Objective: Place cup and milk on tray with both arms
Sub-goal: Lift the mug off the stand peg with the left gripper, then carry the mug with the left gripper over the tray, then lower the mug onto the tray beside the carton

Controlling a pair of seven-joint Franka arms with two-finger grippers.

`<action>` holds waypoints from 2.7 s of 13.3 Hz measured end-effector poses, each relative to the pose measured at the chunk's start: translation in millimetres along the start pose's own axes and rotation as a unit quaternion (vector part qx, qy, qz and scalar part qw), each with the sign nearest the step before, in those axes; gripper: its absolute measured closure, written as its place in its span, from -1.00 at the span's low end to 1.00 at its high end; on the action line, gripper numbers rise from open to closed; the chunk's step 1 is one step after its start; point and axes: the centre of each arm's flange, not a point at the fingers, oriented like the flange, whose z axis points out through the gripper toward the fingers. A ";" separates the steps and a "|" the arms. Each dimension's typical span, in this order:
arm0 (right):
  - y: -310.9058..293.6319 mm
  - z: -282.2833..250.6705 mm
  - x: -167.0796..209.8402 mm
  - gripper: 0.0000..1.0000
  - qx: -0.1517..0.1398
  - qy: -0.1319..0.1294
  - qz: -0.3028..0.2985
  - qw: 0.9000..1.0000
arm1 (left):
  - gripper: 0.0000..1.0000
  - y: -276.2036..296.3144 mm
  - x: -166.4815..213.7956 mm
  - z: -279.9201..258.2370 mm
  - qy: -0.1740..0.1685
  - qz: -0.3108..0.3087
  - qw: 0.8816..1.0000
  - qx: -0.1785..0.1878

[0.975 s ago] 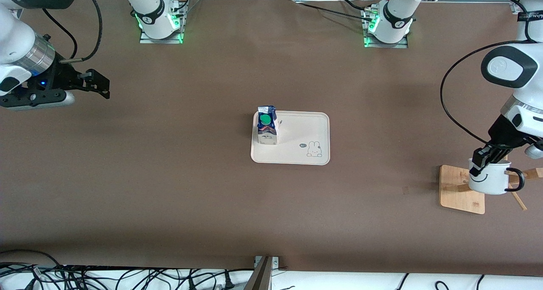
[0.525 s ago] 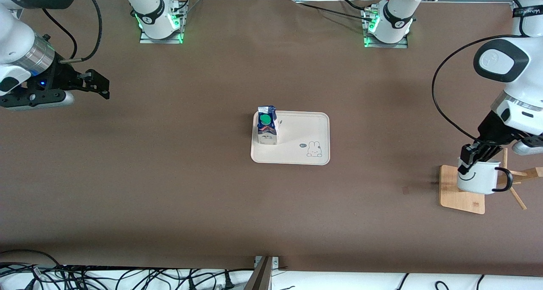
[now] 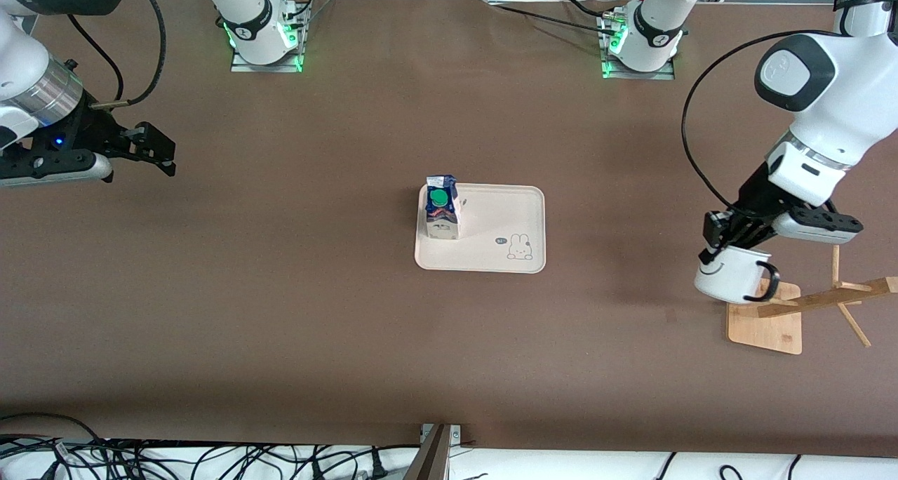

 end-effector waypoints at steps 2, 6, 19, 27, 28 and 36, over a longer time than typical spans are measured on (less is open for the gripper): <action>19.6 3.8 -0.7 -1.00 -0.003 -0.006 0.017 1.000 | 0.81 5.8 -2.1 -2.2 -0.041 0.011 0.999 -0.002; 42.6 13.5 -2.8 -1.00 -0.004 -0.026 0.034 0.999 | 0.81 19.4 0.8 -18.0 -0.117 0.050 0.992 0.011; 10.3 8.2 -7.7 -1.00 0.000 -0.046 0.012 0.999 | 0.81 125.9 -56.0 108.6 -0.392 0.128 0.910 -0.046; 11.7 7.0 -7.5 -1.00 0.002 -0.044 0.015 0.999 | 0.81 249.5 -123.5 225.3 -0.430 0.050 0.898 0.071; 11.8 7.0 -7.5 -1.00 0.002 -0.044 0.015 0.999 | 0.81 258.9 -132.5 239.8 -0.425 0.050 0.900 0.087; 11.9 7.0 -7.4 -1.00 0.002 -0.044 0.015 0.999 | 0.81 261.8 -147.2 285.6 -0.374 0.023 0.915 0.151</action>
